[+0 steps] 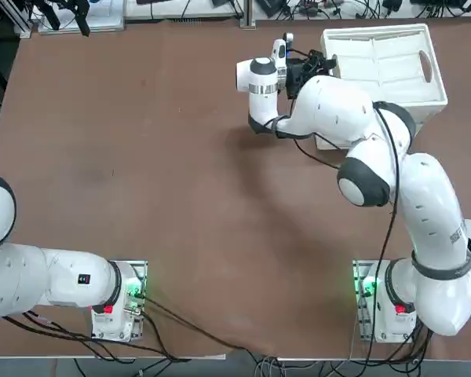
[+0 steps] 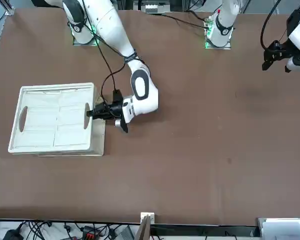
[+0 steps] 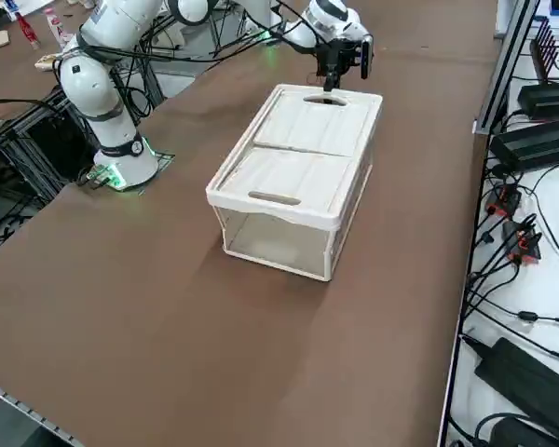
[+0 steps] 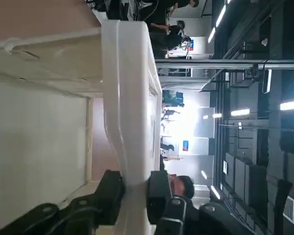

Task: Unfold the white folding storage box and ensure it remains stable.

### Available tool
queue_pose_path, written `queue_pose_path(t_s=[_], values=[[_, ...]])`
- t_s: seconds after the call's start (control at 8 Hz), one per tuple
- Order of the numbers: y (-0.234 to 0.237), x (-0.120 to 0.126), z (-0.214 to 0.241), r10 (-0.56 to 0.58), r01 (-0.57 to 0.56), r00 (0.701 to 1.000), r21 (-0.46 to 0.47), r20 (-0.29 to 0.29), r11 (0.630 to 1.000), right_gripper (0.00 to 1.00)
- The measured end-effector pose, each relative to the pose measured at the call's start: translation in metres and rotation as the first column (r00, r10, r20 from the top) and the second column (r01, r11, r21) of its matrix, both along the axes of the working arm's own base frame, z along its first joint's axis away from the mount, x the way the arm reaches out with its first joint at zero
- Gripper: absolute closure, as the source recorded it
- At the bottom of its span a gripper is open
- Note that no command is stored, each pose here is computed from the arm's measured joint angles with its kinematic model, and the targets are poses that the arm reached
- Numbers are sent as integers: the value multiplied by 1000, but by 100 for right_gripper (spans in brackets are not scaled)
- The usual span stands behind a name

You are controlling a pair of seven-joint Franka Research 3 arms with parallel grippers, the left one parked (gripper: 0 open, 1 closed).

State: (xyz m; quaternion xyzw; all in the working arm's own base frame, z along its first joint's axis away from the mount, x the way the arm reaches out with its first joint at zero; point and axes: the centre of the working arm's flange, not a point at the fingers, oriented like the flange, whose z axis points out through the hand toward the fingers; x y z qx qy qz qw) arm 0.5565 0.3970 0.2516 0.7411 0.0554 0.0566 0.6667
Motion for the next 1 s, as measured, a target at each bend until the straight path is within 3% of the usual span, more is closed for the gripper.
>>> queue_pose_path(t_s=[1.0], values=[[1,-3,-2,-4,4,1000,-13,-14,1000,71]])
